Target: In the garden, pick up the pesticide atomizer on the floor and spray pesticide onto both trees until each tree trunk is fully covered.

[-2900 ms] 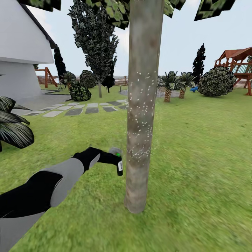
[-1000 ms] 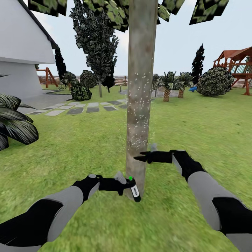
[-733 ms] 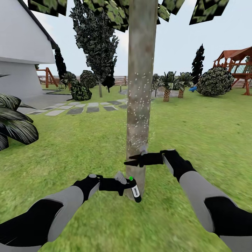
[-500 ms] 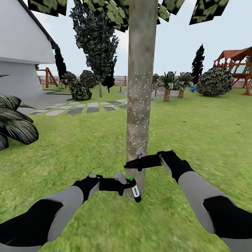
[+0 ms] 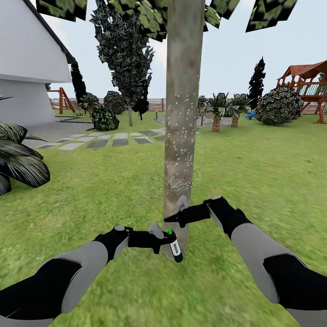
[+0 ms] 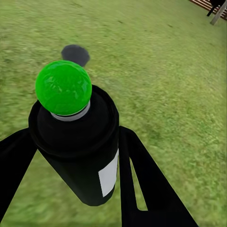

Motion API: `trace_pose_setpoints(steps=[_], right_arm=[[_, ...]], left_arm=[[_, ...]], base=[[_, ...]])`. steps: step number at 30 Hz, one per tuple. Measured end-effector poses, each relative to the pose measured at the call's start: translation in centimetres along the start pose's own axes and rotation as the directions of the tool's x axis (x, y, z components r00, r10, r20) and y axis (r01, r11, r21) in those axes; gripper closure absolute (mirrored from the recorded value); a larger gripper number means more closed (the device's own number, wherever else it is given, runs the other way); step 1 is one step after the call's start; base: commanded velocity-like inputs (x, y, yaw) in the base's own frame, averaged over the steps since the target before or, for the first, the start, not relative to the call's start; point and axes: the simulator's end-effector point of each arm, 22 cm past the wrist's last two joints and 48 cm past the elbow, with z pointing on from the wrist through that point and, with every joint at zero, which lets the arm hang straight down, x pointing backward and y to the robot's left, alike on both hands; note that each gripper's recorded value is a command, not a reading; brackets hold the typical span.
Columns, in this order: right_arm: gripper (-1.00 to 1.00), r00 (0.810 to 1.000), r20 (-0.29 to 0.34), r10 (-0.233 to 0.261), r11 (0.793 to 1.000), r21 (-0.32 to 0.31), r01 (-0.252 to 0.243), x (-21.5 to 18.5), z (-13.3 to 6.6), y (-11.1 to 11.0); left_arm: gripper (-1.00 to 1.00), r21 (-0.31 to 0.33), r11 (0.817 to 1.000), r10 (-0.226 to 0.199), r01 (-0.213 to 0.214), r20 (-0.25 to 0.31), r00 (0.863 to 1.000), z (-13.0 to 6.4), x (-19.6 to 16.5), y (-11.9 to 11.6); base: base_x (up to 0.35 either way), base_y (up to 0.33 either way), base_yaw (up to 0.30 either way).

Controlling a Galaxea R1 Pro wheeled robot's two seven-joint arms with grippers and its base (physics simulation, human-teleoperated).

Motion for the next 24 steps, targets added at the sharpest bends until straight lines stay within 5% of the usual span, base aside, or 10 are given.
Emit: trace_pose_setpoints(steps=[24], right_arm=[[1.00,1.000,-0.008,-0.001,1.000,-0.007,0.001,1.5,0.5,-0.1]], left_arm=[[1.00,0.000,1.000,0.001,-0.001,0.001,1.000,0.0,-0.1,0.0]], base=[[0.000,0.000,0.000]])
